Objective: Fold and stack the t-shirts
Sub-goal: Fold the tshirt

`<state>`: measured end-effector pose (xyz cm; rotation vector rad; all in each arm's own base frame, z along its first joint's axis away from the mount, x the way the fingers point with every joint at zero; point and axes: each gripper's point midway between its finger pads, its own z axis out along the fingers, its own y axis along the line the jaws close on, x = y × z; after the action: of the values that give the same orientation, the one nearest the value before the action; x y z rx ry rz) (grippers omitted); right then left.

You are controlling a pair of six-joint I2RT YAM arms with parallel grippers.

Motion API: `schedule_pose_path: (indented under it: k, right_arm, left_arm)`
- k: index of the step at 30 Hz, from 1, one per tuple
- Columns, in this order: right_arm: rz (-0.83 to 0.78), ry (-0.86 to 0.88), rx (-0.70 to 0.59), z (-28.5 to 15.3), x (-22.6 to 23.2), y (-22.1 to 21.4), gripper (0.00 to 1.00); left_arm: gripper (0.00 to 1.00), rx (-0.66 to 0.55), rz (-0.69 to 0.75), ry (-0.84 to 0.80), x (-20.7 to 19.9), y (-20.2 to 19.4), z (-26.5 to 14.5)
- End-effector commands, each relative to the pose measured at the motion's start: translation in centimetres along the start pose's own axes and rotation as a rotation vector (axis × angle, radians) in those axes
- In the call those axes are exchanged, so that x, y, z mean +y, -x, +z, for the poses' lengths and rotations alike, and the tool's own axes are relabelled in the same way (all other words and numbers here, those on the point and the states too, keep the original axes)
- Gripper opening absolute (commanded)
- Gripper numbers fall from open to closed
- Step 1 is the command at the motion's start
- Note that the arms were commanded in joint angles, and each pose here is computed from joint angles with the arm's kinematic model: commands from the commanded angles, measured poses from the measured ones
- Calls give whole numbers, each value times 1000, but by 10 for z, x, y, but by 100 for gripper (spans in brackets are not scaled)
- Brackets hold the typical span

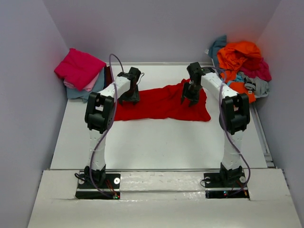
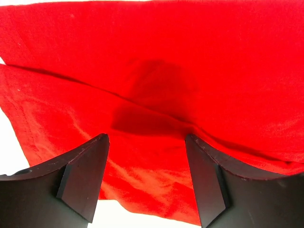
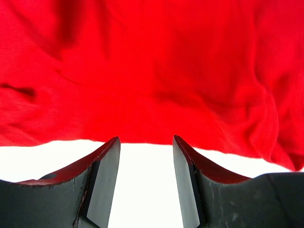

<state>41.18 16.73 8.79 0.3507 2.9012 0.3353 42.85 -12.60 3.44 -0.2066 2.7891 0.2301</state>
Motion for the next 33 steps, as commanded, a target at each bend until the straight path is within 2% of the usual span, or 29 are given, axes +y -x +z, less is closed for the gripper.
schedule_pose_path:
  k: [1, 12, 23, 33]
  right_arm:
    - [32, 17, -35, -16, -3, -8, 54]
    - [87, -20, 42, -2, -16, -47, 53]
    - [195, -78, 65, 16, -35, -70, 52]
    - [286, -148, -4, 12, -48, -67, 52]
  left_arm:
    - [78, -10, 9, 20, 6, 10, 0]
    - [77, 45, 25, 48, 16, -12, 2]
    - [77, 69, 27, 23, 22, -32, -7]
    - [76, 88, 25, -5, 28, -50, -21]
